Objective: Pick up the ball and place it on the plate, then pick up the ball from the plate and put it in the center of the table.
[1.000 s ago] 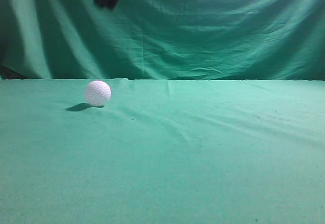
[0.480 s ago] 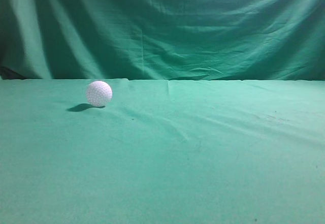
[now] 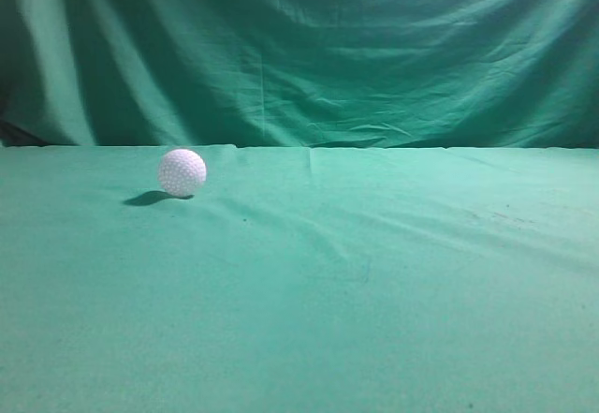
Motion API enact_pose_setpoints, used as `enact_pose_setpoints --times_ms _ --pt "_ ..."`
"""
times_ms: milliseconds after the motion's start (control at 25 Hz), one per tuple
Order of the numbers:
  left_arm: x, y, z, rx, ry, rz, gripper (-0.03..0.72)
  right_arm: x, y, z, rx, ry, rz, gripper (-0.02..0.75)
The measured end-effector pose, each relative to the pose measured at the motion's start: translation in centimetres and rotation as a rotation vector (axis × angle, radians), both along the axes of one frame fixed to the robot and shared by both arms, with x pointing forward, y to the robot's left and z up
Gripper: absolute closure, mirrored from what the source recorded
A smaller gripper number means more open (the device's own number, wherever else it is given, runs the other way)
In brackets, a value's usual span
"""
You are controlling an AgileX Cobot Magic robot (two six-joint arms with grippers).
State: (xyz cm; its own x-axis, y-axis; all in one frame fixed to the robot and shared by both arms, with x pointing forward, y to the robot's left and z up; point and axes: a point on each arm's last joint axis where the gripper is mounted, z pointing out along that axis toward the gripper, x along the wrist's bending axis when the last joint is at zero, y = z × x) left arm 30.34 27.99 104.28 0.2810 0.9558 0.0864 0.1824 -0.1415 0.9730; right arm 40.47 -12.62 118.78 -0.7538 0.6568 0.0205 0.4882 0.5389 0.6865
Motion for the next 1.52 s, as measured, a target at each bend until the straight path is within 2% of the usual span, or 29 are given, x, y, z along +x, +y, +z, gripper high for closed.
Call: enact_pose_setpoints --times_ms 120,280,600,920,960,1120,1360,1520 --pt "0.0 0.0 0.0 0.0 0.0 0.0 0.688 -1.7 -1.3 -1.3 0.097 -0.031 -0.004 0.738" --pt "0.0 0.0 0.0 0.0 0.0 0.0 0.688 -3.7 -3.0 -2.9 0.177 -0.055 -0.012 0.738" --pt "0.0 0.0 0.0 0.0 0.0 0.0 0.688 -7.1 -6.2 -2.8 0.186 -0.075 0.008 0.738" --pt "0.0 0.0 0.0 0.0 0.0 0.0 0.688 -7.1 -7.4 -2.5 0.135 -0.196 -0.013 0.738" --pt "0.0 0.0 0.0 0.0 0.0 0.0 0.688 -7.1 -7.7 -2.6 0.132 -0.225 -0.02 0.689" --pt "0.0 0.0 0.0 0.0 0.0 0.0 0.688 -6.6 -9.5 -3.7 0.187 -0.356 -0.137 0.689" --pt "0.0 0.0 0.0 0.0 0.0 0.0 0.688 -7.0 -12.8 -9.6 0.252 -0.477 -0.372 0.689" --pt "0.0 0.0 0.0 0.0 0.0 0.0 0.688 -8.2 -14.1 -12.4 0.259 -0.508 -0.45 0.689"
